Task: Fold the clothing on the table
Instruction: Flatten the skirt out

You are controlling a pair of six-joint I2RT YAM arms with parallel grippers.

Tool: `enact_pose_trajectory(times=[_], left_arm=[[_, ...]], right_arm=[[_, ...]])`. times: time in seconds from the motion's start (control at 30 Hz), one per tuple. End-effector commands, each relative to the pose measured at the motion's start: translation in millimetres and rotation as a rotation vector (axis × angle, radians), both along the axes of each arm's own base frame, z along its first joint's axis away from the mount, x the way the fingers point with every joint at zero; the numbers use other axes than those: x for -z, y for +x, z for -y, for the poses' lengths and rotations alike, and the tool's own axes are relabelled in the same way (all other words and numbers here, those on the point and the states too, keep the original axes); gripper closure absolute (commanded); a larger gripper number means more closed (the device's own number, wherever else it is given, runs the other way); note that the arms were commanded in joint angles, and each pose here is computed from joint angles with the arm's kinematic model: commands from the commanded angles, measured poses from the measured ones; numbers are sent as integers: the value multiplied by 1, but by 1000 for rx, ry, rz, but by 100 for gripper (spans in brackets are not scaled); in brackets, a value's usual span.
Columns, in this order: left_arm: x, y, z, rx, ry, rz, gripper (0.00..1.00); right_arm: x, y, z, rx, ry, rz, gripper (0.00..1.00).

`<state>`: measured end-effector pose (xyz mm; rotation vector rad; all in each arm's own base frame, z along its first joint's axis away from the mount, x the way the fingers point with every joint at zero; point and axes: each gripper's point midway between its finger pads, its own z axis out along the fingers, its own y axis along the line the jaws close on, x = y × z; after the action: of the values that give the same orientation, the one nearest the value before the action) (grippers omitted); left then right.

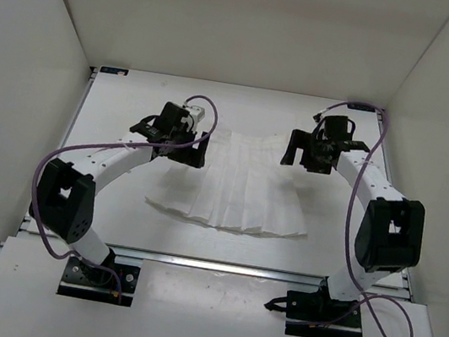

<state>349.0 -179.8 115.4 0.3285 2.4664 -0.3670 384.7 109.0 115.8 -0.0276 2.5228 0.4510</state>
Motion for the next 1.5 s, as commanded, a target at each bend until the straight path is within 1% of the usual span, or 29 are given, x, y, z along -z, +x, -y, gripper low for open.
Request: enact_pose_trajectory(times=[0.0,0.13,0.17,0.2,0.23,0.33,0.37,0.43,0.53,0.57,0.63,0.7,0.73,0.77,0.83,0.9,1.0,1.03,1.07,1.1,1.13,1.17,1.2,1.23,1.27,1.3,1.37,1.43,1.47], left_arm=[[-22,25,-2,-24,-24,148,2],[-24,72,-5,-112,-160,167,1],[-20,84,-2,-127,-179,166,3],[-13,93,-1,-134,-185,163,2],[-21,105,-1,-155,-204,187,3],[-4,131,7,-169,-230,172,6],[-8,135,15,-149,-245,179,7],[2,152,24,-147,-247,167,8],[14,164,36,-133,-258,146,10],[18,170,35,-150,-240,155,10],[22,177,39,-161,-238,162,13],[34,180,40,-171,-213,155,13],[36,181,43,-176,-218,143,13],[44,182,42,-182,-211,133,14],[51,183,43,-179,-218,124,18],[54,185,43,-194,-216,122,21],[58,187,45,-189,-217,117,29],[58,187,43,-191,-215,115,32],[60,187,40,-198,-211,109,36],[59,189,41,-201,-213,121,40],[59,189,40,-202,-214,119,49],[60,188,42,-202,-222,111,58],[61,192,37,-221,-229,113,66],[61,192,36,-226,-233,107,88],[62,192,37,-236,-237,96,100],[58,193,36,-245,-243,92,100],[51,193,39,-231,-238,104,100],[31,198,33,-222,-216,139,100],[24,201,33,-213,-204,157,100]], right_arm=[[-9,40,6,9,-1,92,3],[6,77,7,5,-25,69,5],[9,88,5,-5,-31,65,5],[13,96,3,-1,-25,56,5],[15,102,2,-8,-31,63,5],[22,119,-9,-35,-11,81,5],[28,125,-8,-33,-9,71,5],[38,131,-10,-24,-15,48,5],[44,139,-12,-24,-11,48,8],[45,139,-17,-33,-5,45,11],[48,146,-19,-37,3,46,13],[55,150,-20,-36,-17,30,13],[65,147,-20,-38,-20,-1,13],[67,150,-21,-40,-23,3,12],[64,155,-23,-35,-16,17,15],[67,158,-22,-32,-26,12,23],[69,157,-28,-40,-5,0,39],[78,154,-32,-46,-7,-19,45],[78,155,-31,-39,-11,-23,49],[82,154,-32,-34,-12,-30,59],[83,153,-36,-42,-13,-33,68],[89,149,-39,-55,-8,-47,71],[90,148,-41,-57,-6,-53,82],[95,144,-43,-58,-1,-70,93],[91,145,-46,-54,-4,-63,95],[94,142,-45,-48,-7,-73,99],[82,148,-43,-33,-3,-45,100],[59,157,-43,-29,21,3,100],[36,167,-42,-26,44,54,100]])
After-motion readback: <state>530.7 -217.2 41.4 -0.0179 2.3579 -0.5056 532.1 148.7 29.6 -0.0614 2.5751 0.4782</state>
